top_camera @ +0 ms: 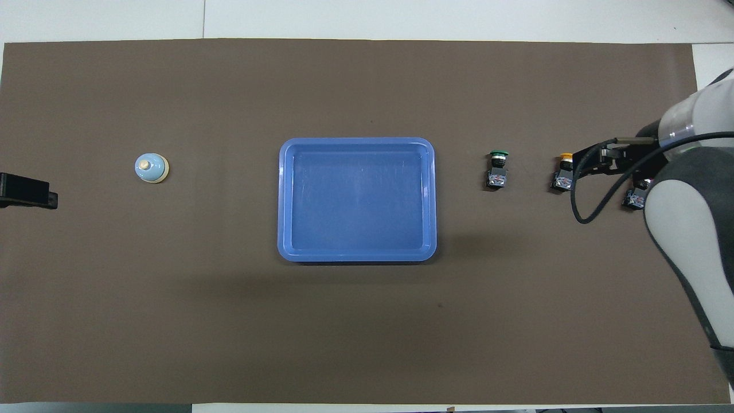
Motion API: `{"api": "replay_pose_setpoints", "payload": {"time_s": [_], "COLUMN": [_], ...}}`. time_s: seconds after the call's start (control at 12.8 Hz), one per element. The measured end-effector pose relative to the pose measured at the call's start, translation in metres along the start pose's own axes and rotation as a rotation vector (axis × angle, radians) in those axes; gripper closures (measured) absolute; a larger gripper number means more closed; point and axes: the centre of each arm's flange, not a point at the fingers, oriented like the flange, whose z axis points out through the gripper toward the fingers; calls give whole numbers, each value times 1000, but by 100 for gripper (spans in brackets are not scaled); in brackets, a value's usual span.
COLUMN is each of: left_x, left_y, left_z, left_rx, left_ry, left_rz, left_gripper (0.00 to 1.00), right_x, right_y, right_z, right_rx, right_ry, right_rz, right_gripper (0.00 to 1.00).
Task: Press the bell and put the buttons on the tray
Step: 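Reach the right gripper to the green button and grasp it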
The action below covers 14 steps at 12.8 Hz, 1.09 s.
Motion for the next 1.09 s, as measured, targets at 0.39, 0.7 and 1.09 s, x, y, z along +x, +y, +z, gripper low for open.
{"api": "replay_pose_setpoints", "payload": {"time_s": [0.39, 0.7, 1.09], "left_x": [15, 13, 10], "left_y": [4, 5, 7], "left_z": [15, 16, 18], "left_rx": [-4, -4, -4], "left_ry": [-33, -51, -74], "left_rz": [11, 13, 18], "left_gripper": [0, 0, 0], "right_x": [38, 38, 49], "right_y": [-41, -56, -64], "right_z": [101, 165, 213], "right_rx": [1, 4, 2], "right_ry": [41, 61, 75], "right_rz": [34, 40, 32], "right_gripper": [0, 0, 0]}}
